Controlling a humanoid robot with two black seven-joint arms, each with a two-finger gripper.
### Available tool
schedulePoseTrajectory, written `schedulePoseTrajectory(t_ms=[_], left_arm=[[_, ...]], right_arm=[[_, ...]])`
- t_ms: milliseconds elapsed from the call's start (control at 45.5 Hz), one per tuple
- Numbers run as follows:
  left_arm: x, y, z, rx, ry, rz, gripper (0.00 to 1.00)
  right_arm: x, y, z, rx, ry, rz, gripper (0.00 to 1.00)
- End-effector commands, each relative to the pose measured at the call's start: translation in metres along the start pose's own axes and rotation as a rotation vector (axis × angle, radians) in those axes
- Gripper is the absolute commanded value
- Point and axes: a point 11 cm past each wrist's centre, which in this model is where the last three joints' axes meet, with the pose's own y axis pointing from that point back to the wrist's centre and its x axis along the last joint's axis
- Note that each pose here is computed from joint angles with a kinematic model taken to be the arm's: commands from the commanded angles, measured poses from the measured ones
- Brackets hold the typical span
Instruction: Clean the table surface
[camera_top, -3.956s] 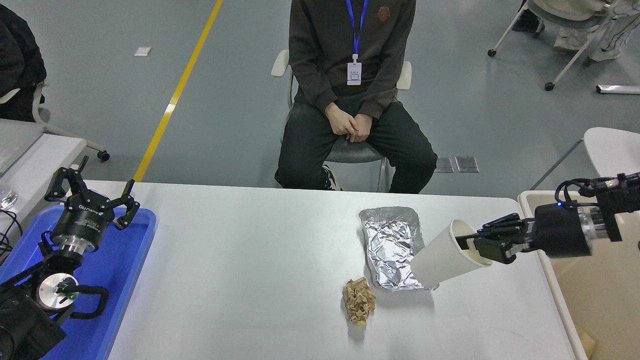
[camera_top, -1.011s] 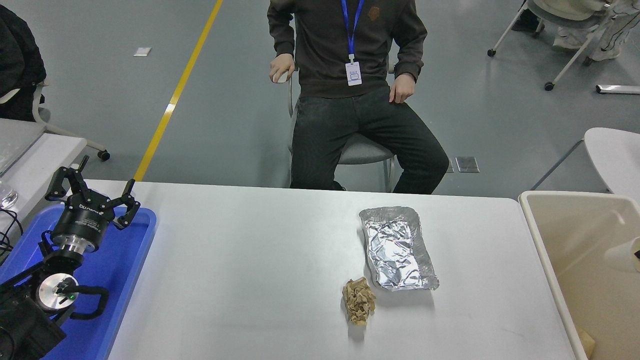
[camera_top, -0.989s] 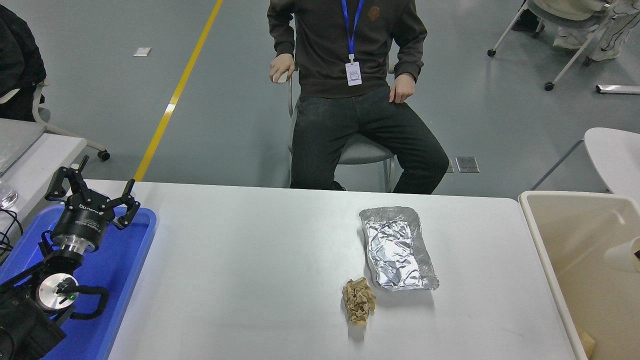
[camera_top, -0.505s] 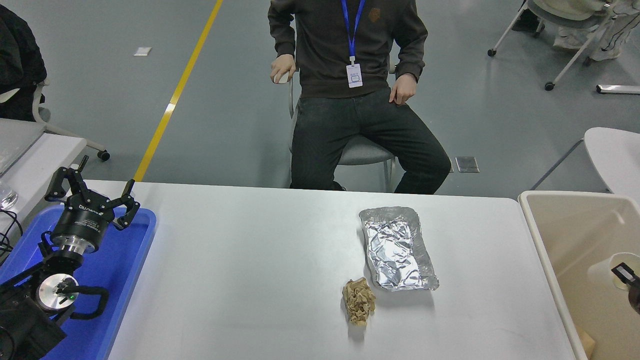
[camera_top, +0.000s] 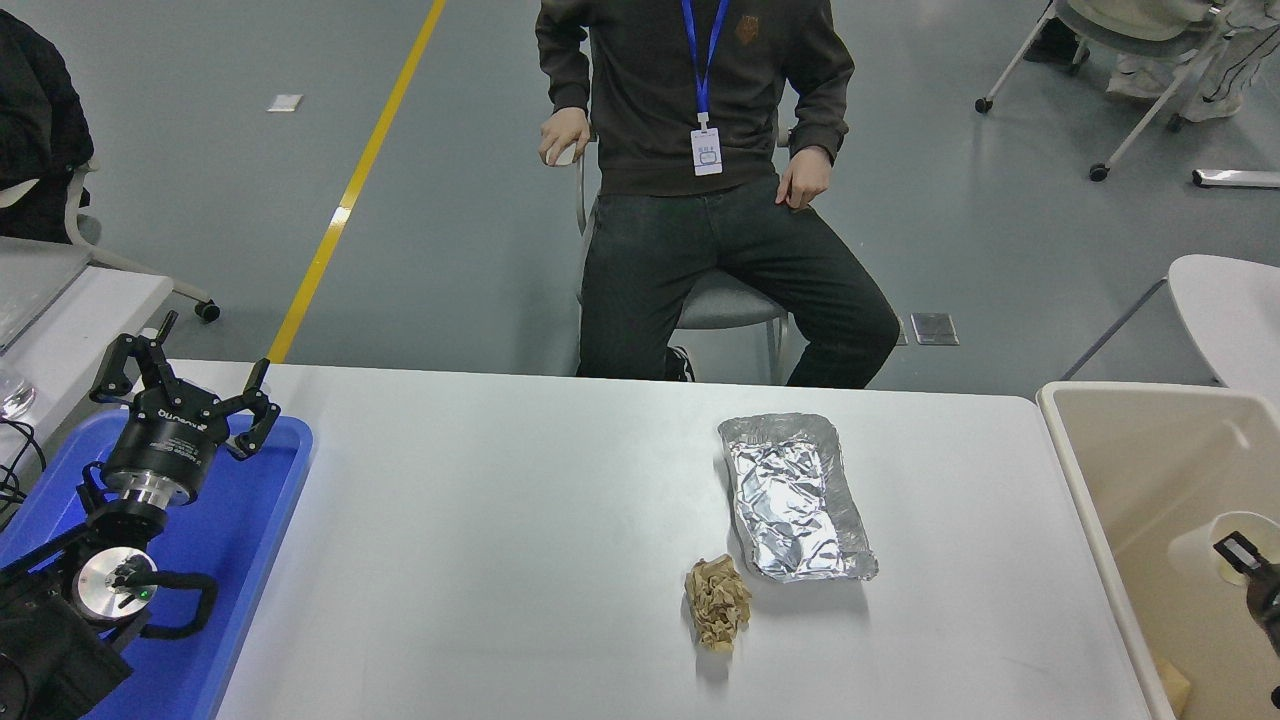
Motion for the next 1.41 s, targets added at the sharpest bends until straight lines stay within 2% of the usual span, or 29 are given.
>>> schedulePoseTrajectory(t_ms=[0, 242, 308, 352, 462, 571, 747, 945, 1165, 1385], left_arm=[[0.001, 0.001, 0.000, 0.001, -0.001, 0.002, 1.00], [0.000, 0.001, 0.000, 0.001, 0.000, 0.001, 1.00], [0.000, 0.000, 0.000, 0.000, 0.000, 0.000, 1.00], [0.000, 0.000, 0.000, 0.000, 0.000, 0.000, 1.00], [0.000, 0.000, 0.000, 0.000, 0.000, 0.000, 1.00], [0.000, 0.000, 0.000, 0.000, -0.001, 0.001, 1.00], [0.000, 0.000, 0.000, 0.000, 0.000, 0.000, 1.00], [0.000, 0.001, 0.000, 0.001, 0.000, 0.001, 1.00], [0.000, 0.000, 0.000, 0.000, -0.001, 0.001, 1.00], [0.000, 0.000, 0.000, 0.000, 0.000, 0.000, 1.00]], right_arm=[[-0.009, 0.000, -0.004, 0.006, -0.002, -0.011, 0.00], [-0.004, 0.000, -0.003, 0.005, -0.003, 0.018, 0.00], [-0.002, 0.000, -0.002, 0.002, 0.001, 0.047, 0.37], [-0.001, 0.001, 0.001, -0.001, 0.006, 0.066, 0.54], [-0.001, 0.001, 0.002, -0.002, 0.009, 0.080, 0.79], [-0.003, 0.001, 0.001, 0.003, 0.004, 0.078, 0.96], [0.010, 0.000, -0.006, 0.013, -0.008, 0.099, 0.96], [0.071, 0.002, -0.024, 0.049, -0.049, 0.185, 0.98], [0.141, 0.013, -0.037, 0.100, -0.212, 0.276, 0.98], [0.169, 0.021, -0.063, 0.191, -0.417, 0.315, 0.98]])
